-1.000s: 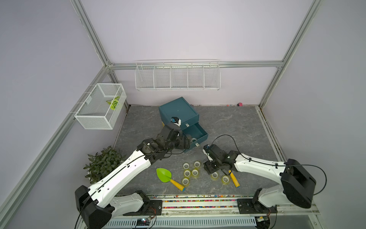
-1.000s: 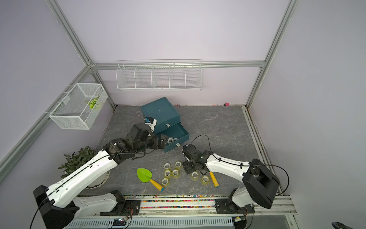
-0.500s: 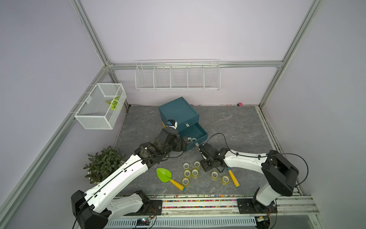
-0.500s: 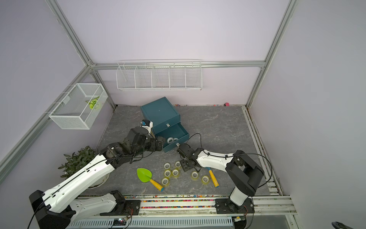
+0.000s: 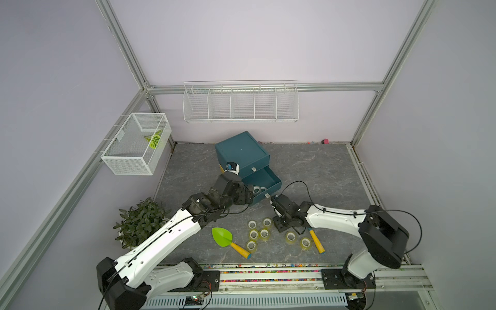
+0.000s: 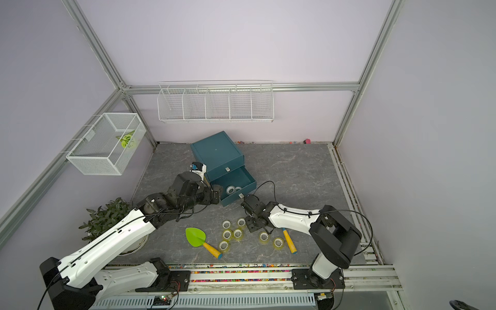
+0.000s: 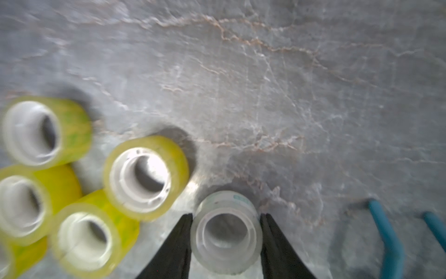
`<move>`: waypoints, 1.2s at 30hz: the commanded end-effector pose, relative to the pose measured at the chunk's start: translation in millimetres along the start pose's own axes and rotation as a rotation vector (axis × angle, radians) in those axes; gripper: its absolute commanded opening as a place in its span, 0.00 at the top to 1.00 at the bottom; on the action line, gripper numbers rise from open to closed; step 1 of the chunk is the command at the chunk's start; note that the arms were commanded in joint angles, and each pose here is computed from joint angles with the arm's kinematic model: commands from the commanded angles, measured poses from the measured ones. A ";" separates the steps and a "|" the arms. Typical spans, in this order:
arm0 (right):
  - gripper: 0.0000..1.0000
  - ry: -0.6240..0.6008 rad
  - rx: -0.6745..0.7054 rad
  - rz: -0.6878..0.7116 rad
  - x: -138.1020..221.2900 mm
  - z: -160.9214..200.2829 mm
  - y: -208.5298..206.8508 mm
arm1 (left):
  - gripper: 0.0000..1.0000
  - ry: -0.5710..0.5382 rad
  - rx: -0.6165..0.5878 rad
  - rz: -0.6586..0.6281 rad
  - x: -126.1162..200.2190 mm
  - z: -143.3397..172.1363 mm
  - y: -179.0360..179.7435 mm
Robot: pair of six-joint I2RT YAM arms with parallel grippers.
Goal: Place the transparent tape into the drawer according to color
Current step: Pick up the tape at the center of the board, then place the tape in the drawer.
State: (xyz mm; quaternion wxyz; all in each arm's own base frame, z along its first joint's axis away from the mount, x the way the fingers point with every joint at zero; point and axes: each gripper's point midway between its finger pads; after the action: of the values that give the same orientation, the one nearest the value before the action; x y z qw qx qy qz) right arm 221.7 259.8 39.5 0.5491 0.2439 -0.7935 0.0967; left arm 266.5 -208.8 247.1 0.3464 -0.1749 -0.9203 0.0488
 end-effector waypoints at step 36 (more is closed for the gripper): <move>0.33 -0.281 -0.020 -0.016 87.1 -193.1 1.1 | 0.00 -0.076 0.232 -0.237 -21.2 -79.2 76.4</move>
State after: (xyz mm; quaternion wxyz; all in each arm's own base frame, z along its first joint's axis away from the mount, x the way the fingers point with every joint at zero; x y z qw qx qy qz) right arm 354.0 322.5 178.4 0.4474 0.2632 -0.8534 0.0483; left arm 345.6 -146.9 268.5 0.3395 -0.0215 -0.9348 0.1022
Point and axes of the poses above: each gripper's point midway between its finger pads, its own x axis back along the fingers, its own y axis along the line the jaws close on, z = x × y
